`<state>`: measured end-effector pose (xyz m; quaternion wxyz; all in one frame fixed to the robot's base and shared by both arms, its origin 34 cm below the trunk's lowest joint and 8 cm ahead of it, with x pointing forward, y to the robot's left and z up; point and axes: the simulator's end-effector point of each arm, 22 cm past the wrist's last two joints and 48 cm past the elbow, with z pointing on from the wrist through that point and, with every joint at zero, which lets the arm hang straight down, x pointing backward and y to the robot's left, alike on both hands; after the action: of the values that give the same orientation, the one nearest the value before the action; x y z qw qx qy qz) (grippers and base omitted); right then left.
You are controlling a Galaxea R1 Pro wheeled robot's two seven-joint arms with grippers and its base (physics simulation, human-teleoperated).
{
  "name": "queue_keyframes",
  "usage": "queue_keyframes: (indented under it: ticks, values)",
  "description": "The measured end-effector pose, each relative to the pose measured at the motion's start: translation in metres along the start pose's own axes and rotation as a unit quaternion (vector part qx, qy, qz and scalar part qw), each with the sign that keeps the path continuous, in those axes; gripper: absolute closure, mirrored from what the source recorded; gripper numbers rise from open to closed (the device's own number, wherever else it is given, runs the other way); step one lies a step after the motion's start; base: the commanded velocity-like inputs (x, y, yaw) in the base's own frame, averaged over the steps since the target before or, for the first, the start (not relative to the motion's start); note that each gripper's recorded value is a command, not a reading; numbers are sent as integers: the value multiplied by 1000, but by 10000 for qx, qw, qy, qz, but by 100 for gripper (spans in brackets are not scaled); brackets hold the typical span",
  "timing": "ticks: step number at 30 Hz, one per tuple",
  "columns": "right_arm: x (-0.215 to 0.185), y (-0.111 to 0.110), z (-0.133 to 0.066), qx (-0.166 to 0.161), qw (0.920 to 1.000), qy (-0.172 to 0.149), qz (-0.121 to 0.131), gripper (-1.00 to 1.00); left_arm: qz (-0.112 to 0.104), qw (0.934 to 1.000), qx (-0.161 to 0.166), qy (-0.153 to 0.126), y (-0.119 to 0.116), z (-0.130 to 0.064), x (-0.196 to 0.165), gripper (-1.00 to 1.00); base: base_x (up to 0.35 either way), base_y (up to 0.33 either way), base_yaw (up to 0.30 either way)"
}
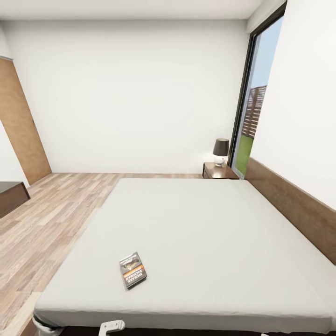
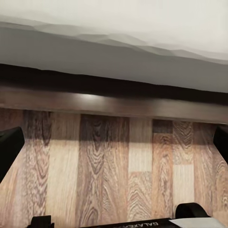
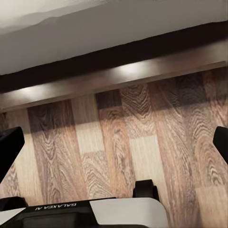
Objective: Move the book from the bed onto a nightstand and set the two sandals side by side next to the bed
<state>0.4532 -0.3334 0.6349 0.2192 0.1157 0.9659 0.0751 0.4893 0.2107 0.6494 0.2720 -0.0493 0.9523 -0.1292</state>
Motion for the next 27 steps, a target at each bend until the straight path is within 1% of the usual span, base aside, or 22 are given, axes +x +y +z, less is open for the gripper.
queue_keyframes:
  ticks: [2,4,7,9,15,20,27]
  values:
    - [0,0,-2,2,10000,0,0,-100,1,10000,-61,7,2,-2,0,-100,0,0,0]
    - [-1,1,-4,3,10000,1,0,-100,-4,9998,-197,45,9,-5,3,-100,0,0,0]
    - [-1,1,-7,4,10000,1,0,-100,-18,9993,-352,147,17,-9,12,-100,0,0,0]
    - [-2,1,-10,5,10000,1,0,-100,-25,9985,-494,236,28,-14,21,-100,0,0,0]
    - [-2,2,-16,4,10000,6,1,-100,14,9971,-727,204,54,-26,22,-100,0,0,0]
    - [1,3,-21,9,10000,47,12,-100,20,9966,-777,259,57,-33,30,-100,0,0,0]
    - [17,2,-28,26,9998,210,59,-100,9,9966,-766,308,52,-40,35,-100,0,0,0]
